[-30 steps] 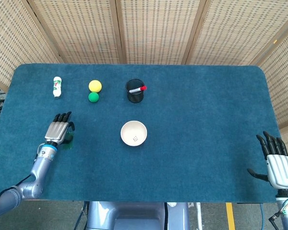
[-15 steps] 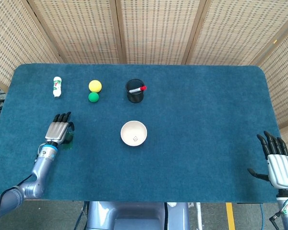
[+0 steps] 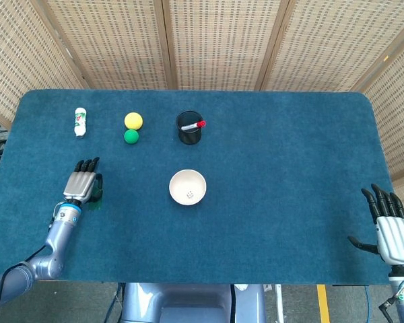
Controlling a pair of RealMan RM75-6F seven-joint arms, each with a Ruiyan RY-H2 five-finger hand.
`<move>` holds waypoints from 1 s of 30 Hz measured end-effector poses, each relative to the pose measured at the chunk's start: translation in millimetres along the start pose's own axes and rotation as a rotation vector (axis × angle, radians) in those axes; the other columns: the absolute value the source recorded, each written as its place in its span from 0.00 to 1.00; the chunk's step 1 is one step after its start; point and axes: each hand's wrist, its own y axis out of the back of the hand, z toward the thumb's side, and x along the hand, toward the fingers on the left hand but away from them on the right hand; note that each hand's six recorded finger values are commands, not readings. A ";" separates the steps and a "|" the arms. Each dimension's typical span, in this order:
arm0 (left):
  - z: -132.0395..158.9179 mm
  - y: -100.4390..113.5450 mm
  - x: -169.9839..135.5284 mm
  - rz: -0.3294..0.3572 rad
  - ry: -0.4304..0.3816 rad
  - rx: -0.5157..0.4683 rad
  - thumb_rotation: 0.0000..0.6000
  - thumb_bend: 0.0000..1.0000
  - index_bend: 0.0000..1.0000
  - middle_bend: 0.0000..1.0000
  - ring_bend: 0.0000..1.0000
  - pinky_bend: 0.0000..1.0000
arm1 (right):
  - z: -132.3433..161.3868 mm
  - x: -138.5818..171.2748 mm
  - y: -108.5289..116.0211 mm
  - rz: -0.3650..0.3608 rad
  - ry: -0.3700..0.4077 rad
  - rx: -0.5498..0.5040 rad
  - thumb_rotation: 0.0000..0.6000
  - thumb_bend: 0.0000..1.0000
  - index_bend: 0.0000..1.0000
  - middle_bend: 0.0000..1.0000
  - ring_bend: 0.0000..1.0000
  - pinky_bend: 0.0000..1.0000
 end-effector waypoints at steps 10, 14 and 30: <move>0.1 2.7 2.1 -0.002 0.005 0.008 1.00 0.52 0.62 0.00 0.00 0.00 | 0.1 0.0 -0.1 0.003 0.000 -0.001 1.00 0.00 0.00 0.00 0.00 0.00; 0.6 2.8 2.2 -0.004 0.004 0.005 1.00 0.63 0.64 0.00 0.00 0.00 | -0.1 0.1 -0.4 0.003 0.000 -0.001 1.00 0.00 0.00 0.00 0.00 0.00; 6.0 10.0 -11.1 -0.004 -0.042 -0.004 1.00 0.73 0.76 0.00 0.00 0.00 | -1.2 0.0 0.9 0.002 -0.001 -0.009 1.00 0.00 0.00 0.00 0.00 0.00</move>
